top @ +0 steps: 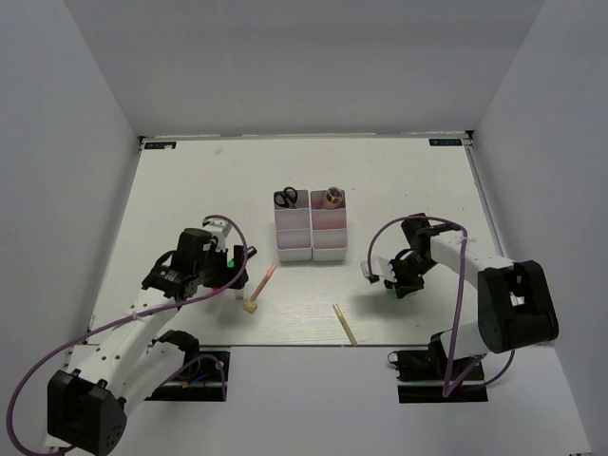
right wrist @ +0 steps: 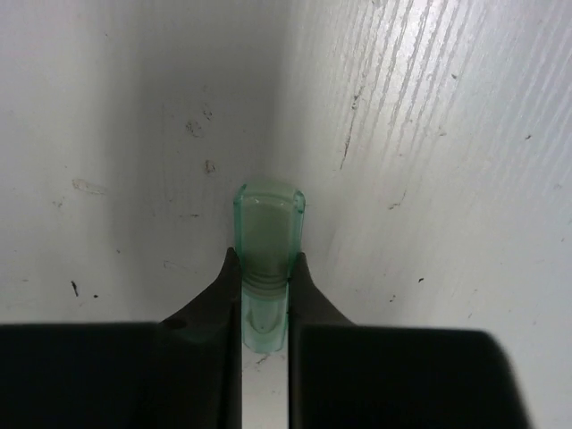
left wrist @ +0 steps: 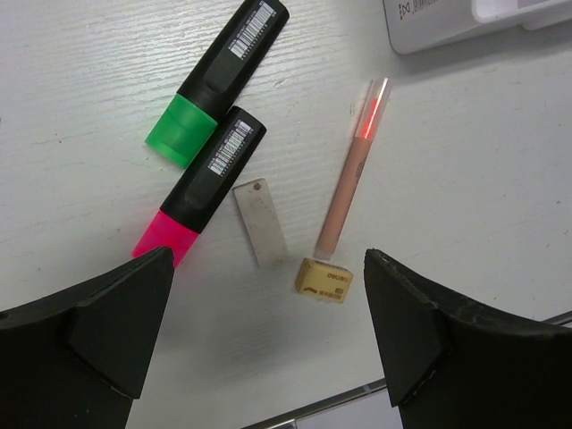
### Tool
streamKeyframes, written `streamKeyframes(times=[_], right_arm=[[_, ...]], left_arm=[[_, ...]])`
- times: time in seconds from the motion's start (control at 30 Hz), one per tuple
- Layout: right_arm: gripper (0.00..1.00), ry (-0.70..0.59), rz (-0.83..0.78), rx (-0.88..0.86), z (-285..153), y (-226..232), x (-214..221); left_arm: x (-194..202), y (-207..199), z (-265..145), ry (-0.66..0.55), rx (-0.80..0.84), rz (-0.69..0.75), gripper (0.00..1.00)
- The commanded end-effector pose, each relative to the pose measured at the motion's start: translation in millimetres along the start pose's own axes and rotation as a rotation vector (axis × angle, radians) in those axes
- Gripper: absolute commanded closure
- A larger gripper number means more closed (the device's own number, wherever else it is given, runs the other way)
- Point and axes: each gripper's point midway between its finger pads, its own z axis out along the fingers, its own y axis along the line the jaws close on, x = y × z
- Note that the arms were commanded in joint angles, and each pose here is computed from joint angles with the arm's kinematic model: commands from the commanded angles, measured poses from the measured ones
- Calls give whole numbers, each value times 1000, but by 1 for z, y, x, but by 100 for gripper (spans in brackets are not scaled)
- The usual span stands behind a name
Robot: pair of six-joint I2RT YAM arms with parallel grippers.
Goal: Sort the stationery into containers
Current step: Pick up the stationery from the center of the board, then place the stationery in the storage box.
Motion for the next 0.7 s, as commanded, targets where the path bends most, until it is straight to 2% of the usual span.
streamKeyframes(times=[0.0,0.13,0.17,0.23,0.27,0.37,0.43,0.53,0.67], right_arm=[[99,31,67,-58,3,12,7],[100,-50,106,-48,-16,3,-19],[100,-122,116,11,-34,-20,-40],[100,-210,140,-11,-48,-20,-67],[100,-277,165,56,-74,-45,-91],[100,-389,251,106,-102,-70,-130],[100,-467,236,183,-121,-103,-154],[100,-493,214,192,-127,-123,-173],[100,-477,134,212,-111,-138,-191]], left_arm=[[-5,-4,-3,-28,20,11,2],[-6,-5,-3,-30,23,11,2],[-5,-5,-3,-26,24,12,2],[-5,-4,-3,-26,18,9,2],[-5,-5,-3,-21,24,14,2],[-3,-3,-1,-12,14,13,2],[-3,-2,-1,-8,8,10,2],[0,0,1,8,-1,10,2],[0,0,3,15,-4,12,2]])
